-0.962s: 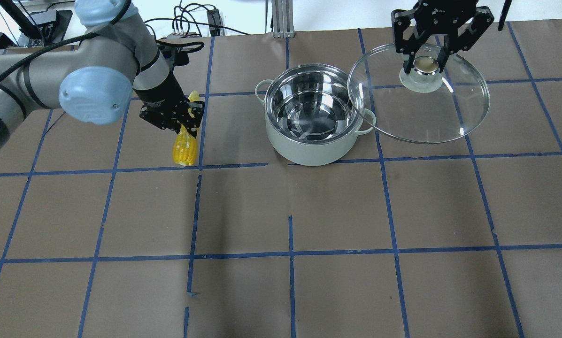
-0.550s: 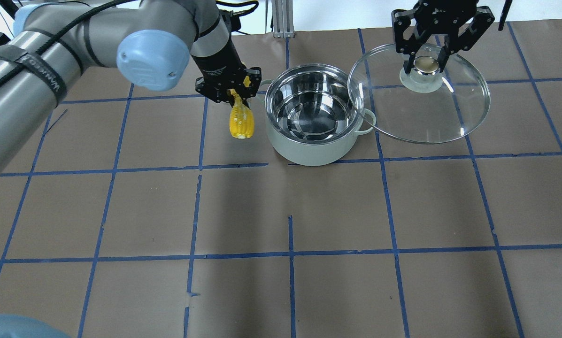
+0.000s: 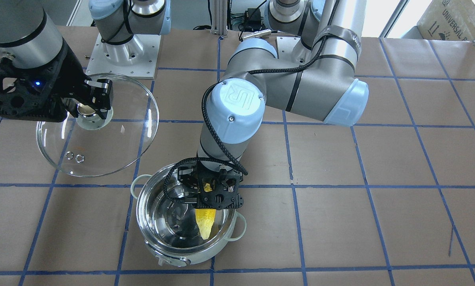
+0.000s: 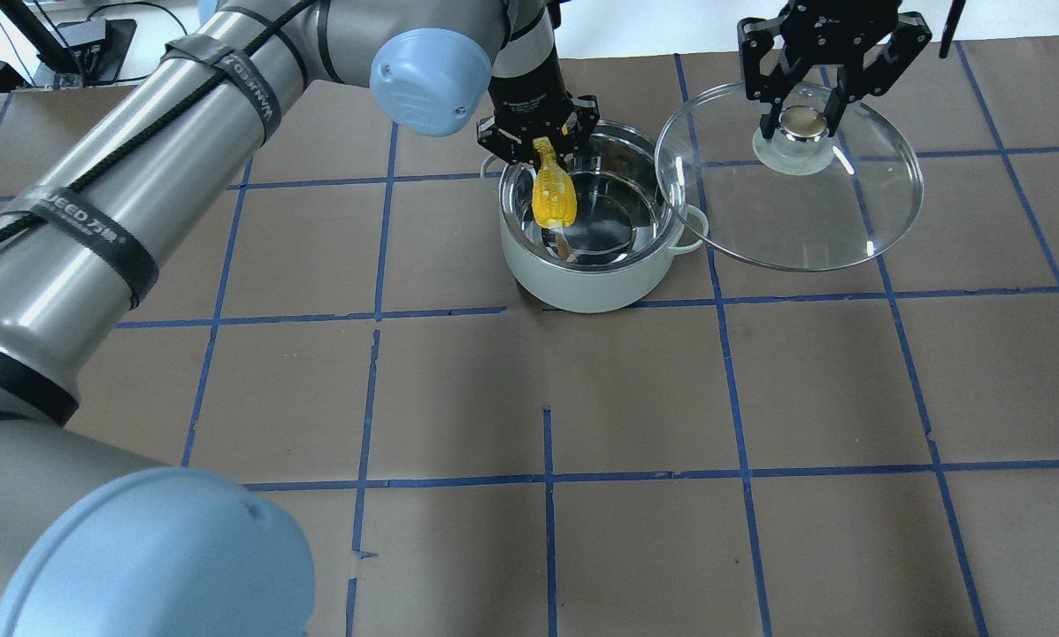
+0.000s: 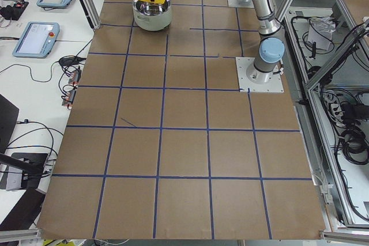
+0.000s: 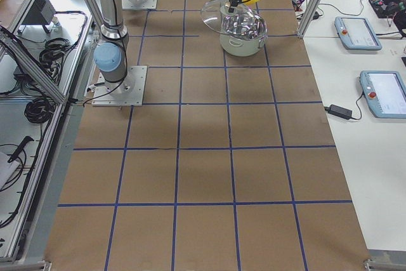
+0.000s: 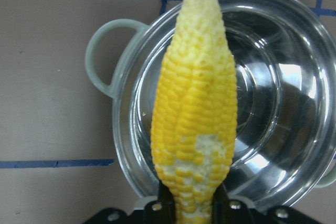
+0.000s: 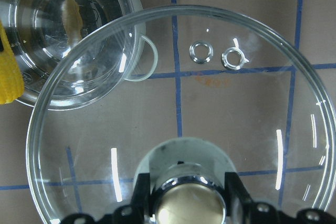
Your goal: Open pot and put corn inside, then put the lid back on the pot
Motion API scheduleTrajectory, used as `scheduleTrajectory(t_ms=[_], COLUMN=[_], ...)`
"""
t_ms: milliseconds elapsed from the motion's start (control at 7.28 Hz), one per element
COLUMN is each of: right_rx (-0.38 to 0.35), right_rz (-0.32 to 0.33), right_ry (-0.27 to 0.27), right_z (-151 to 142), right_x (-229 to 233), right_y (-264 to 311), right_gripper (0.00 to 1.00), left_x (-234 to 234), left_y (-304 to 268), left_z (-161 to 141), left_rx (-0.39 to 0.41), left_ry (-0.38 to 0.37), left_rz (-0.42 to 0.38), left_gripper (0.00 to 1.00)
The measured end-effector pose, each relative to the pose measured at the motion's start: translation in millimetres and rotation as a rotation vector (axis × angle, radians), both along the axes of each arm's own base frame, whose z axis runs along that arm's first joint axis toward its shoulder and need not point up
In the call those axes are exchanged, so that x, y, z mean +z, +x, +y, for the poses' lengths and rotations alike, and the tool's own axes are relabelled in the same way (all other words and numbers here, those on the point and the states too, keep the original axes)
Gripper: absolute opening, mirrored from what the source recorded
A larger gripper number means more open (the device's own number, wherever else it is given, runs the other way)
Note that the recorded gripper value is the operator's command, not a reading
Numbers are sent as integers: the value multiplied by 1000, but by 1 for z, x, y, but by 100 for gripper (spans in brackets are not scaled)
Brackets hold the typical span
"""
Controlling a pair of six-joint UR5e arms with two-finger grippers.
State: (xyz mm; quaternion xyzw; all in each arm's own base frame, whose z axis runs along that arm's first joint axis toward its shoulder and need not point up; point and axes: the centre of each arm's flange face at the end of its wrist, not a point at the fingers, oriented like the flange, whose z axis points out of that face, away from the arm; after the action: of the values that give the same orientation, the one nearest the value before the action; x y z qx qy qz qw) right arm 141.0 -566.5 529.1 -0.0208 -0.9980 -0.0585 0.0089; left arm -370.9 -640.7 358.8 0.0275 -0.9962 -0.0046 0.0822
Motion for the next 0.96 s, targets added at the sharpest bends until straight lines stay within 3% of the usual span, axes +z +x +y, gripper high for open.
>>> scheduleTrajectory(t_ms=[137,275,412,550,962], right_rx=[0,0,0,0,0], right_rz=[-1,-2,-1,0,-1], right_ry=[0,0,0,0,0], right_z=[0,0,0,0,0], right_x=[0,0,0,0,0], right_y=[0,0,0,0,0], right_gripper=[29,29,29,29,29], left_x=[-6,-12,-22,-33,-46], left_y=[-3,-5,-6,-7,-5], left_z=[-3,-6,-8,-11,-13], left_rx=[-3,-5,-7,-8,-7], left_ry=[3,9,20,34,36], left_rz=[-4,-6,-11,-17,-64], left_gripper=[14,21,54,99,100])
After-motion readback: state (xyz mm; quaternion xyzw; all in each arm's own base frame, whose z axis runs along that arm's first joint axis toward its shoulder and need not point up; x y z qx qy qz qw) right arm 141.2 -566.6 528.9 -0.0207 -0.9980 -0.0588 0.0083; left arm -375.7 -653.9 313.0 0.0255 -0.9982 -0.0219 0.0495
